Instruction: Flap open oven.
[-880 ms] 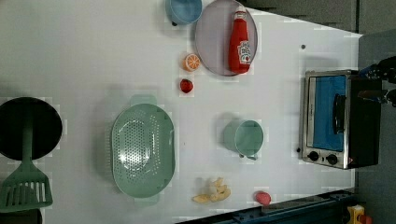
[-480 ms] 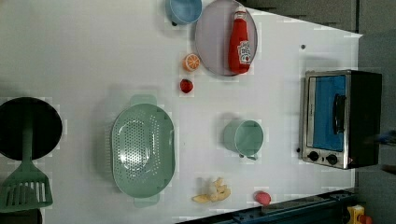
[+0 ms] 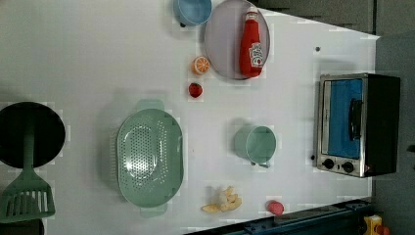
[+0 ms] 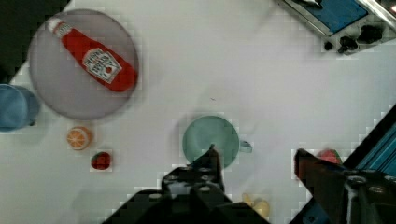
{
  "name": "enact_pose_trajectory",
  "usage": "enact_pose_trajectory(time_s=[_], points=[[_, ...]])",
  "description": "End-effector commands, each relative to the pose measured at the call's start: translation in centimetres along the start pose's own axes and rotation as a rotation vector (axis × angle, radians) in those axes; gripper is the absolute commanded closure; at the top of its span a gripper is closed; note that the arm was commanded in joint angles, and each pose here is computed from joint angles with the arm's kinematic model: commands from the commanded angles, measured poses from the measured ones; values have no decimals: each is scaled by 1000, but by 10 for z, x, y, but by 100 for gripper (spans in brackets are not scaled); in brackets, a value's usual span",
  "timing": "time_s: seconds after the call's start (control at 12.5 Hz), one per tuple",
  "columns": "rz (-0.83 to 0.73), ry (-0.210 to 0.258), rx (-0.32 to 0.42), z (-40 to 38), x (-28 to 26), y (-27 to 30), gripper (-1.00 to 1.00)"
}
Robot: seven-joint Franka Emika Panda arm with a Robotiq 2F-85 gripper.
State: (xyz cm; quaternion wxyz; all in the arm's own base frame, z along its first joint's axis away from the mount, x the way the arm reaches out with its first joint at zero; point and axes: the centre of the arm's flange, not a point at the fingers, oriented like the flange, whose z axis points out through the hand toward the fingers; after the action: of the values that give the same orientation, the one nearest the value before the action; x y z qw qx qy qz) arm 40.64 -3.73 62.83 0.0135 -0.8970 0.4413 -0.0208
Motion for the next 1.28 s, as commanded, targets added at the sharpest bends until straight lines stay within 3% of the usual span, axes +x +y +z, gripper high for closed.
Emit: enact_pose_trajectory(time_s=[0.08, 0.16, 0.24, 0.4, 0.56, 0.88, 1.28], points=[[56, -45, -43, 25, 10, -3, 32], [59, -48, -43, 26, 12, -2, 55], [60, -52, -47, 29, 13, -1, 65], [5, -71, -62, 42, 19, 5, 65], [-149, -84, -69, 60, 31, 14, 65], [-441, -36, -44, 96, 69, 37, 65], [-667, 51, -73, 139, 122, 73, 65]])
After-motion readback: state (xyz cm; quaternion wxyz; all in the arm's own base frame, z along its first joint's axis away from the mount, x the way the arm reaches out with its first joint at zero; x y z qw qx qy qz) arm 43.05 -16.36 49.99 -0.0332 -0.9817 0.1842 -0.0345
